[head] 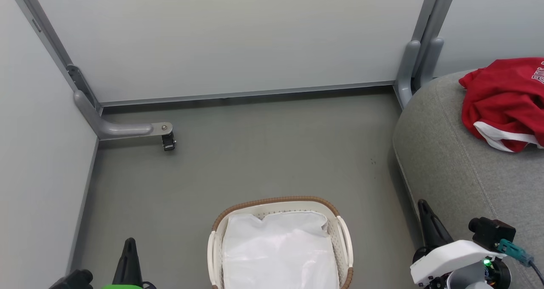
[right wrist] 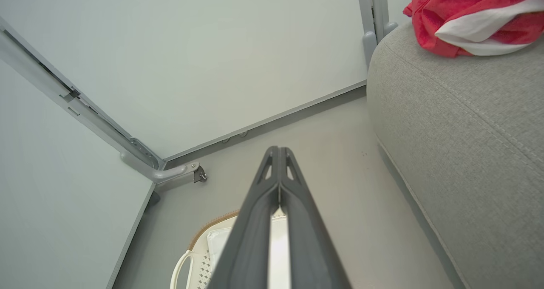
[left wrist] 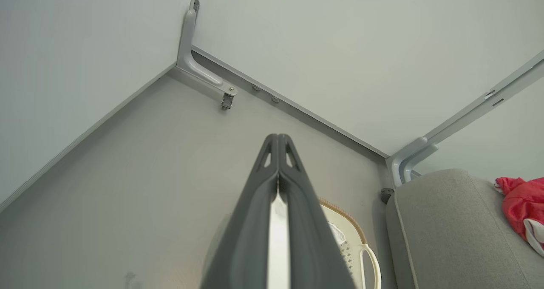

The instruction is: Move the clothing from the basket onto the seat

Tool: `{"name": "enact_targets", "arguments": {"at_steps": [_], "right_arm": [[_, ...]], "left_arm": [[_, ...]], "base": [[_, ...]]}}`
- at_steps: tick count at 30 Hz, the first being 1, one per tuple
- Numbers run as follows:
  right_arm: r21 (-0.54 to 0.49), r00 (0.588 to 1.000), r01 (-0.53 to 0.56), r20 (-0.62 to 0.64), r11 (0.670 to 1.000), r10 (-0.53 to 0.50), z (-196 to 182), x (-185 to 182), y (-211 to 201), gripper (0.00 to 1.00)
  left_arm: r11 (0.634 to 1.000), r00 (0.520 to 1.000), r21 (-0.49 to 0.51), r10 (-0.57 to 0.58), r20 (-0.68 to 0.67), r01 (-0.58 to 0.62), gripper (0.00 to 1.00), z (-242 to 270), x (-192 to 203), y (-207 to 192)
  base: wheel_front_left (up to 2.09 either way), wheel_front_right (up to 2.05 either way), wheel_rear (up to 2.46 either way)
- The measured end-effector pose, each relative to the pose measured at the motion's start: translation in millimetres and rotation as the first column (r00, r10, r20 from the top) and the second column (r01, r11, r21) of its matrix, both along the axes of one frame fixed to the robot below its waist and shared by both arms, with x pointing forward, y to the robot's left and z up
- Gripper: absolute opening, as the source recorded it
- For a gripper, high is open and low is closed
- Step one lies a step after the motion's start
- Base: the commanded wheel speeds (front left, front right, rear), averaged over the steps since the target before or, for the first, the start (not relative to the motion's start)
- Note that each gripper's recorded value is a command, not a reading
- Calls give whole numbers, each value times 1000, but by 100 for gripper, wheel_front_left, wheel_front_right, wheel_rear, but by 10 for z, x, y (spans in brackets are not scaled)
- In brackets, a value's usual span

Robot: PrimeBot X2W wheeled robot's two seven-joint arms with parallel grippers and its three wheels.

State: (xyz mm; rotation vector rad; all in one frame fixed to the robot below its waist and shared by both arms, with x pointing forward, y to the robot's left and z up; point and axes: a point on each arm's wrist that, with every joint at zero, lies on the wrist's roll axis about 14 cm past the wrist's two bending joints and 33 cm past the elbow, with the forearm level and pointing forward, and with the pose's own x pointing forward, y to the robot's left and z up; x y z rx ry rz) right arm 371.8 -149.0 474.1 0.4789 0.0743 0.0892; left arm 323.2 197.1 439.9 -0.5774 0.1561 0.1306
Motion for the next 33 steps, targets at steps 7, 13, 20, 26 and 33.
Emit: {"name": "enact_targets", "arguments": {"at_steps": [7, 13, 20, 26, 33], "right_arm": [[106, 999, 32, -24, 994, -30, -1, 13, -68, 0], [190, 998, 55, -39, 980, -48, 9, 31, -115, 0], [282, 997, 75, -49, 956, -64, 40, 59, -158, 0], [352, 995, 94, -65, 931, -75, 39, 62, -199, 0], [429, 993, 110, -78, 897, -84, 50, 72, -237, 0]], "left_arm": [[995, 1000, -94, 22, 5, -22, 0, 36, 65, 30], [984, 999, -173, 33, 13, -30, 0, 74, 123, 32], [965, 998, -260, 52, 17, -46, 0, 107, 174, 57], [944, 998, -325, 60, 22, -50, 0, 138, 217, 59], [917, 998, -396, 65, 27, -49, 0, 167, 257, 57]], "base": [[0, 0, 0], [0, 0, 0], [0, 0, 0], [0, 0, 0], [0, 0, 0]]}}
